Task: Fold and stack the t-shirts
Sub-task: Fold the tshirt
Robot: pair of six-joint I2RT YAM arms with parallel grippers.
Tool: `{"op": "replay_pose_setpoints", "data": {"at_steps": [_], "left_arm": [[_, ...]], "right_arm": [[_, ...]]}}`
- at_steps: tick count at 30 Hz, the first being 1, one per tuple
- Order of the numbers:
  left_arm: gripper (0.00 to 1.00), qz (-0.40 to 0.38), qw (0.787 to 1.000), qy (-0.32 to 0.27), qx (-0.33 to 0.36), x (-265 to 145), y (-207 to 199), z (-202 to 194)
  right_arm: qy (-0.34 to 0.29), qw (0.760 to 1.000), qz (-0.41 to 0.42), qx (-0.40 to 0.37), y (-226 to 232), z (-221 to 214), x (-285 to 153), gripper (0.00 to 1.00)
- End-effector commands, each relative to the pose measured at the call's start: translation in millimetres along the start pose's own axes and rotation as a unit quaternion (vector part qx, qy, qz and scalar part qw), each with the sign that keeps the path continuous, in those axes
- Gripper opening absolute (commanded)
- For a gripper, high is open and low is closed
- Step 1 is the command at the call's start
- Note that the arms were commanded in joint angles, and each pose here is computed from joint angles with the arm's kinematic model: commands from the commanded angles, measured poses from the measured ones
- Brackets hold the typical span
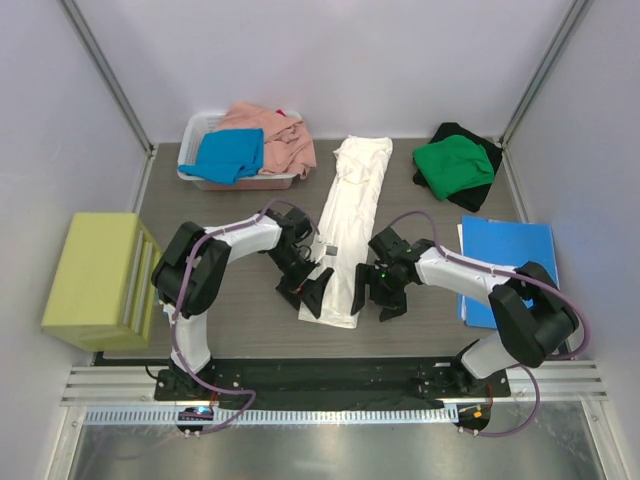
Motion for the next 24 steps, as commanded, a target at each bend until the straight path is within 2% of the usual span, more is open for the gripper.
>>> {"op": "replay_pose_setpoints", "data": {"at_steps": [1, 6, 11, 16, 19, 20, 21, 22, 23, 24], "left_arm": [[1.0, -0.003, 1.0, 0.004, -0.008, 15, 7, -8], [1.0, 0.017, 1.0, 0.015, -0.015, 18, 13, -16], [1.0, 0.114, 0.992, 0.046, -0.018, 12, 35, -21], [1.0, 0.162, 0.985, 0.055, -0.013, 0, 42, -21], [1.0, 0.189, 0.981, 0.039, 0.005, -16, 41, -17], [1.0, 0.196, 0.98, 0.028, 0.01, -24, 40, -13], [1.0, 0.207, 0.978, 0.008, 0.013, -38, 40, -9], [1.0, 0.209, 0.978, 0.0, 0.009, -48, 39, -9], [1.0, 0.217, 0.976, -0.023, 0.004, -67, 45, -5], [1.0, 0.221, 0.974, -0.041, 0.002, -81, 45, -3]], "right_arm": [[0.005, 1.0, 0.023, -0.009, 21, -3, 1, 0.81], [0.011, 1.0, 0.022, -0.013, 26, -7, 11, 0.81], [0.017, 0.999, 0.023, -0.015, 30, -8, 17, 0.71], [0.021, 0.999, 0.026, -0.018, 32, -7, 23, 0.59], [0.023, 0.999, 0.029, -0.024, 34, -9, 20, 0.55], [0.029, 0.999, 0.021, -0.028, 31, -12, 16, 0.6], [0.032, 0.998, 0.015, -0.055, 29, -16, 12, 0.72], [0.009, 0.997, 0.003, -0.077, 32, -10, 3, 0.97], [0.009, 0.995, -0.031, -0.09, 22, -14, -8, 1.0], [-0.01, 0.992, -0.031, -0.123, 23, -12, -23, 1.0]]}}
Point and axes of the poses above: each gripper's point midway between its finger pads, its own x axis out along the fingers, its own y axis along the line the jaws close on, z = x × y, the point moved 4 cm from there along -x, back along the fingers, and after that the axes turned 14 degrees about x, right-handed, at the moved point
